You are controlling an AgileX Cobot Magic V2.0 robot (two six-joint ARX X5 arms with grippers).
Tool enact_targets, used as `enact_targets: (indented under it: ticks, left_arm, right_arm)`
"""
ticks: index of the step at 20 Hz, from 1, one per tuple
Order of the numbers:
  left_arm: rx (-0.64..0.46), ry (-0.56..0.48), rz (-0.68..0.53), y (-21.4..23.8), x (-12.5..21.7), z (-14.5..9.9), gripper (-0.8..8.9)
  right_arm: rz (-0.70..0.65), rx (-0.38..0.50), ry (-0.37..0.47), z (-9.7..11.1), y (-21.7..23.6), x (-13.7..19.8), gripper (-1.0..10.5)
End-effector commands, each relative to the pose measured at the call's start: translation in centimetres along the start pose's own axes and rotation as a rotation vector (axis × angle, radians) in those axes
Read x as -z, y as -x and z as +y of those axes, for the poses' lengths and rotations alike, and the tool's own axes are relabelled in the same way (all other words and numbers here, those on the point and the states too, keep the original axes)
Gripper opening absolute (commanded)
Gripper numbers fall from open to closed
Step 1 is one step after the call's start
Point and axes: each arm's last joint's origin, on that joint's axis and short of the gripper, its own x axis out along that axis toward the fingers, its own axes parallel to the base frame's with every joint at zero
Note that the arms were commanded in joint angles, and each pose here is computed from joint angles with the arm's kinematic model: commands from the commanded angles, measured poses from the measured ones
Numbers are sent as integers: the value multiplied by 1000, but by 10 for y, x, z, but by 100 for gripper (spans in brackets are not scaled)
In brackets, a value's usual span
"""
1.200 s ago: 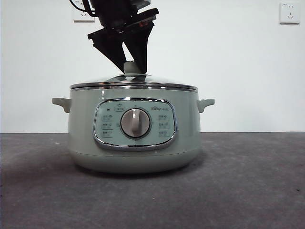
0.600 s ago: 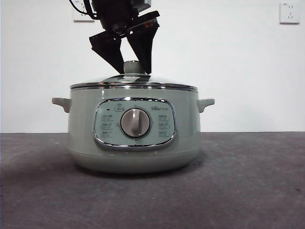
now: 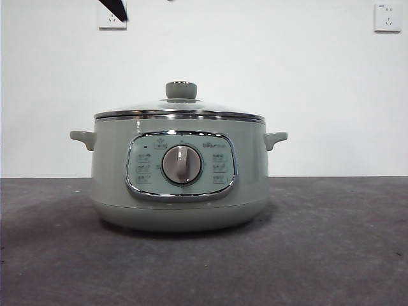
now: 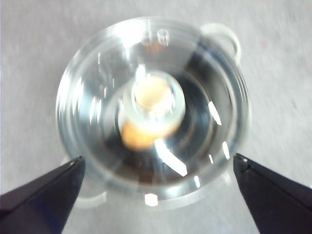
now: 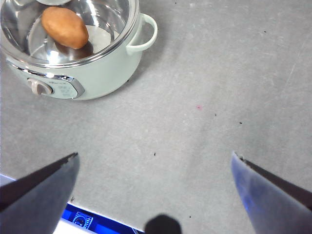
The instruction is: Pick up the potato,open the lid,put the potato in the pot,close the lid
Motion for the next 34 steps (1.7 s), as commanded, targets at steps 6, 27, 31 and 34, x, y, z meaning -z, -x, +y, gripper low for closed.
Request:
enact_targets:
  ticks: [6,27,31,34]
  left_arm:
    - [16,-7,-185,73,25,-7,346]
    - [69,-83,-362,139,62,-15,-1]
    - [-53,85,-310,138,114,7,-1]
    - [-186,180,-336,105,169,19,-1]
  right_arm:
    - [29,6,-17,0,-2,3,417]
    - [51,21,-13,3,-9,-1,1]
    - [55,25,-11,3,-10,-2,1]
    - [60,26,-10,4,-12,-3,1]
